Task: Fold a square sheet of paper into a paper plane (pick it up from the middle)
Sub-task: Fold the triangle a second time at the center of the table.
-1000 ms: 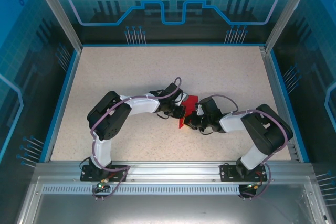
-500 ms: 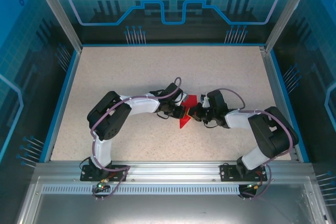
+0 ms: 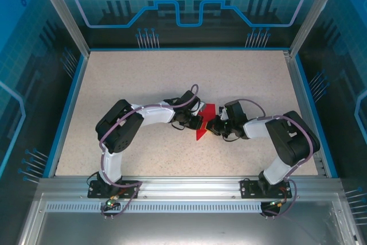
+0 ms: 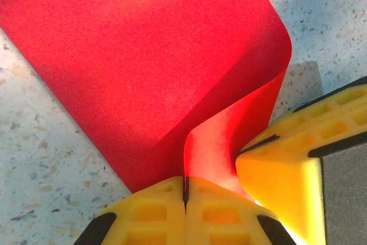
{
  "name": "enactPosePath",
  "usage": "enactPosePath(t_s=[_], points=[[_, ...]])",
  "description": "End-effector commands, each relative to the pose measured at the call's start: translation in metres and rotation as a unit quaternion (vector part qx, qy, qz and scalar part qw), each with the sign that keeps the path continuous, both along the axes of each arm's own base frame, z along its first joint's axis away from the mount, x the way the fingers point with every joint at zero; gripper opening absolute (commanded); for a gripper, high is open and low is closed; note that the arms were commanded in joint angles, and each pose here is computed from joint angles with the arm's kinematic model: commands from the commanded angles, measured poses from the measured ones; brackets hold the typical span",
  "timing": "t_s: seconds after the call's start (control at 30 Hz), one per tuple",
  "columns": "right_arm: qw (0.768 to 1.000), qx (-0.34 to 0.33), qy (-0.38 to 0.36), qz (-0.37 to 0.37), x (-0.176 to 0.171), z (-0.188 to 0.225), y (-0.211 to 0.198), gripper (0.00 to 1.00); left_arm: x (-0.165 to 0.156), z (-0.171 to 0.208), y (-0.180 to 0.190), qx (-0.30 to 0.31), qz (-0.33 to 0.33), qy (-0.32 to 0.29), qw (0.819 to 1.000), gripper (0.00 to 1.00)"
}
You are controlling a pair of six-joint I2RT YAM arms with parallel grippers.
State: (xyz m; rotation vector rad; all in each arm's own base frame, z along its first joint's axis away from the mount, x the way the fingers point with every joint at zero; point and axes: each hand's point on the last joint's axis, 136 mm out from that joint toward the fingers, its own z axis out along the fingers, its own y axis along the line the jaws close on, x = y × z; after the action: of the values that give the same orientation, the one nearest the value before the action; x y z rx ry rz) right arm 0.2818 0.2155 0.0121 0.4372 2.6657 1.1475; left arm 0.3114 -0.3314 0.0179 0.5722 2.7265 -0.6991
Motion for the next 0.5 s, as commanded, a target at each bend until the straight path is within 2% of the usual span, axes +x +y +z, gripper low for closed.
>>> enactPosePath(t_s=[0.0,0.23,0.47], points=[[1.0,-0.021,0.009,-0.002,-0.001,0.002,-0.009,0.0,-0.002,-0.006,0.002,0.012,-0.017,0.013,1.0,0.05],[0.999,-0.004,-0.033,0.001,0.024,0.035,-0.011,0.0,-0.003,-0.008,0.003,0.015,-0.018,0.016,1.0,0.05],[1.0,-0.012,-0.005,-0.013,0.032,0.012,-0.019,0.0,-0.004,-0.008,0.003,0.015,-0.019,0.015,1.0,0.05]])
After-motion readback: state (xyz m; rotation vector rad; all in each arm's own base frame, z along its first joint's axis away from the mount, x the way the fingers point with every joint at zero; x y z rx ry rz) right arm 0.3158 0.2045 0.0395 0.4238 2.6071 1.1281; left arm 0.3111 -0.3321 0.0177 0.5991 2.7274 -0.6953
